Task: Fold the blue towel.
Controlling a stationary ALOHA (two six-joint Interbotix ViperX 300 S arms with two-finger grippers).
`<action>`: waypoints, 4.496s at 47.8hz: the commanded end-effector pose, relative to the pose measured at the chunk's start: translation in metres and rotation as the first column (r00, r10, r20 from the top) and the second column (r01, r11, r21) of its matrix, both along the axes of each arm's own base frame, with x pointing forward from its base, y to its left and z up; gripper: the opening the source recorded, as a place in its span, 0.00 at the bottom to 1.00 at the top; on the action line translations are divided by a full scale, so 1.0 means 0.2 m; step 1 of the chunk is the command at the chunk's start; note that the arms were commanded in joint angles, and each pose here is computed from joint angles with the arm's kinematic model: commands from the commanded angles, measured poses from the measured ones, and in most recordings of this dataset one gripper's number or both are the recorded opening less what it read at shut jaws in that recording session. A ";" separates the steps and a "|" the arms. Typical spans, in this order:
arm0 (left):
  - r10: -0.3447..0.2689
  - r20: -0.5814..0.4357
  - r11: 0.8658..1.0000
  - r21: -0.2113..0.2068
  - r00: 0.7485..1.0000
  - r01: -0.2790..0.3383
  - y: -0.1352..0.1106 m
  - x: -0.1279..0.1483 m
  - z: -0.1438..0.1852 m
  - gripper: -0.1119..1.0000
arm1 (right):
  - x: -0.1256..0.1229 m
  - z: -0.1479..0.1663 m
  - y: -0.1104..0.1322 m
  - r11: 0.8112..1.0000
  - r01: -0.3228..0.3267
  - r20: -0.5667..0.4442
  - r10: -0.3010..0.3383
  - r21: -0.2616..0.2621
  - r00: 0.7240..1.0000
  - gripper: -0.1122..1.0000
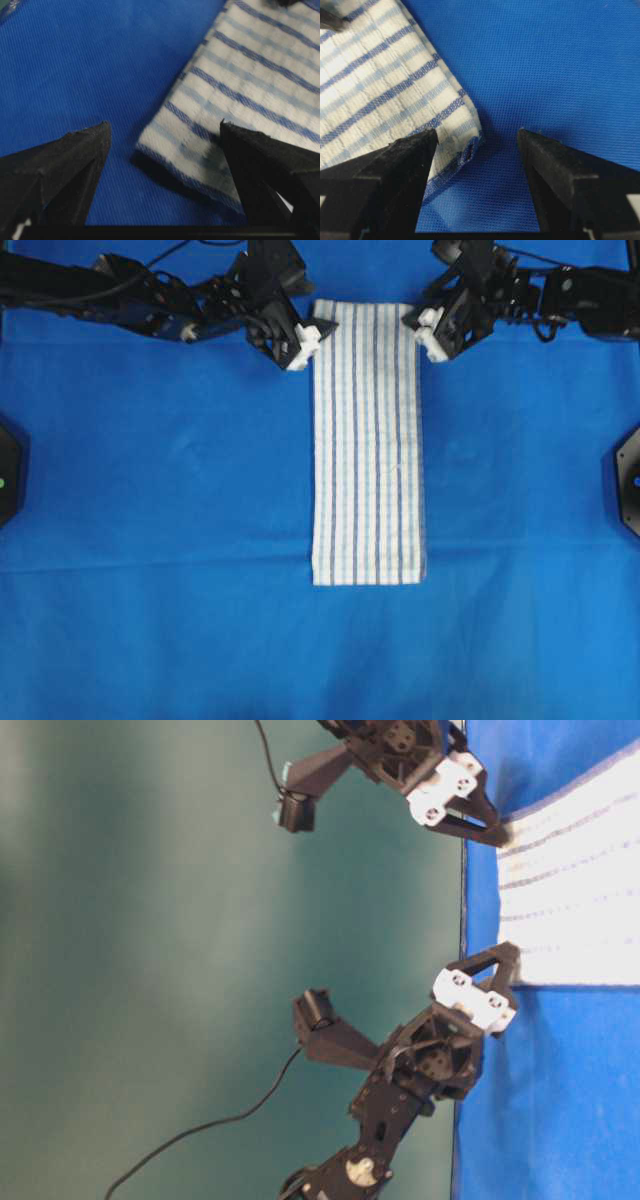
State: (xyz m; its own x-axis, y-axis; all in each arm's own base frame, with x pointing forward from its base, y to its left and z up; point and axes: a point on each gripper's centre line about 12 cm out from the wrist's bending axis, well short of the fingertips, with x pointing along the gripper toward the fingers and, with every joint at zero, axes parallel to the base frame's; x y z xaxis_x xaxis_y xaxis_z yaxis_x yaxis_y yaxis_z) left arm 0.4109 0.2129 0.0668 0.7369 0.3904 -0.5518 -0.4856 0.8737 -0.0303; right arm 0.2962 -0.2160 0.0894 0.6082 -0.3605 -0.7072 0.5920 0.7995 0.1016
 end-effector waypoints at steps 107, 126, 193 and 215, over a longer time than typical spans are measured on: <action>-0.413 -0.008 0.910 0.047 0.911 0.413 -0.89 0.04 0.30 0.13 | -0.01 0.26 0.85 0.948 -0.313 0.137 0.303 0.053 0.943 0.17; -0.532 -0.007 0.847 -0.003 0.847 0.532 -1.23 0.03 0.27 0.13 | 0.02 0.22 1.14 0.894 -0.433 0.118 0.420 0.118 0.900 0.17; -0.579 -0.050 0.816 -0.024 0.814 0.578 -1.32 -0.09 0.53 0.73 | 0.05 0.47 1.39 0.832 -0.546 0.133 0.533 0.096 0.835 0.58; -0.581 0.142 0.814 0.097 0.801 0.573 -1.25 -0.52 1.00 0.73 | -0.23 0.93 1.24 0.838 -0.528 0.244 0.545 -0.137 0.802 0.58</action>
